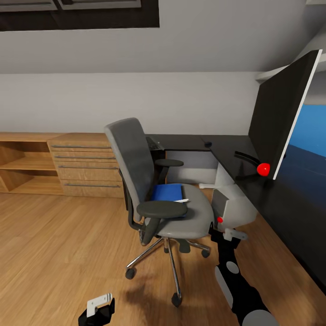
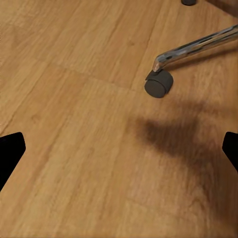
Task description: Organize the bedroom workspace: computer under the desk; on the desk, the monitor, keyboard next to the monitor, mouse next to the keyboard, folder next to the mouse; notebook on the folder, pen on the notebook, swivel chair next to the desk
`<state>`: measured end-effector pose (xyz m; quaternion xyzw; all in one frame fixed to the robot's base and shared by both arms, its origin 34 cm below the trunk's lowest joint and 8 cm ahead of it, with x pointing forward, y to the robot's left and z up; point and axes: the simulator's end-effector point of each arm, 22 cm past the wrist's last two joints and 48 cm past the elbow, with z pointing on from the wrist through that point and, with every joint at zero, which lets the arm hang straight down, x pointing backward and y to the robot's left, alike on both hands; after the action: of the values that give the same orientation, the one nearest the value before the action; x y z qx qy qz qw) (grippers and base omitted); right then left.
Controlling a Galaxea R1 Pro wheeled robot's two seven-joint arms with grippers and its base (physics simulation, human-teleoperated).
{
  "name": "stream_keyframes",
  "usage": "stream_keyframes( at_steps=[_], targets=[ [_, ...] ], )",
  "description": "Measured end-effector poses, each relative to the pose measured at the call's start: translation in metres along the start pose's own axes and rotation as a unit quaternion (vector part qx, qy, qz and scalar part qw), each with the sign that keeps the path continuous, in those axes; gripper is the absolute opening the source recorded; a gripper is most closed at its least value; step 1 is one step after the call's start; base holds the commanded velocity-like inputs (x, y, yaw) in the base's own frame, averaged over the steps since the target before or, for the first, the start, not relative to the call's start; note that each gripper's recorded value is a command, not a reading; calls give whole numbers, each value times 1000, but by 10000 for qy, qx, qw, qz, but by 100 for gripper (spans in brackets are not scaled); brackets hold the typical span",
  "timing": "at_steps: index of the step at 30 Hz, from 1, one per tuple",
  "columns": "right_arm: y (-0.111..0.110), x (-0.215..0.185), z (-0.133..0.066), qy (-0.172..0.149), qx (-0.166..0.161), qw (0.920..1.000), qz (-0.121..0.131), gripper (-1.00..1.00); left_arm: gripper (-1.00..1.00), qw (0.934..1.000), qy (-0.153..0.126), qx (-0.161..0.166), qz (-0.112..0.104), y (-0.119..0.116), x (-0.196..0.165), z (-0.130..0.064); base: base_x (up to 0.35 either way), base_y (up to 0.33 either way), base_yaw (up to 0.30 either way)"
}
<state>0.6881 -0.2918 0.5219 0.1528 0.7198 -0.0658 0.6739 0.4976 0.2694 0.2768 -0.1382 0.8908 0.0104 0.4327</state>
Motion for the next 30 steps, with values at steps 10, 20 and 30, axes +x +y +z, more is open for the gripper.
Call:
stream_keyframes(
  at_steps=[10,20,30],
  targets=[
    [6,1,-2,18,-22,10000,49,100,100,10000,88,-31,14,2,8,-1,0,0,-155],
    [8,2,-2,22,-36,10000,54,100,100,9999,118,-49,20,4,11,-1,25,133,-58],
    [7,2,-2,25,-41,10000,48,100,100,9999,158,-59,22,4,15,-2,18,40,-2]
  ],
)
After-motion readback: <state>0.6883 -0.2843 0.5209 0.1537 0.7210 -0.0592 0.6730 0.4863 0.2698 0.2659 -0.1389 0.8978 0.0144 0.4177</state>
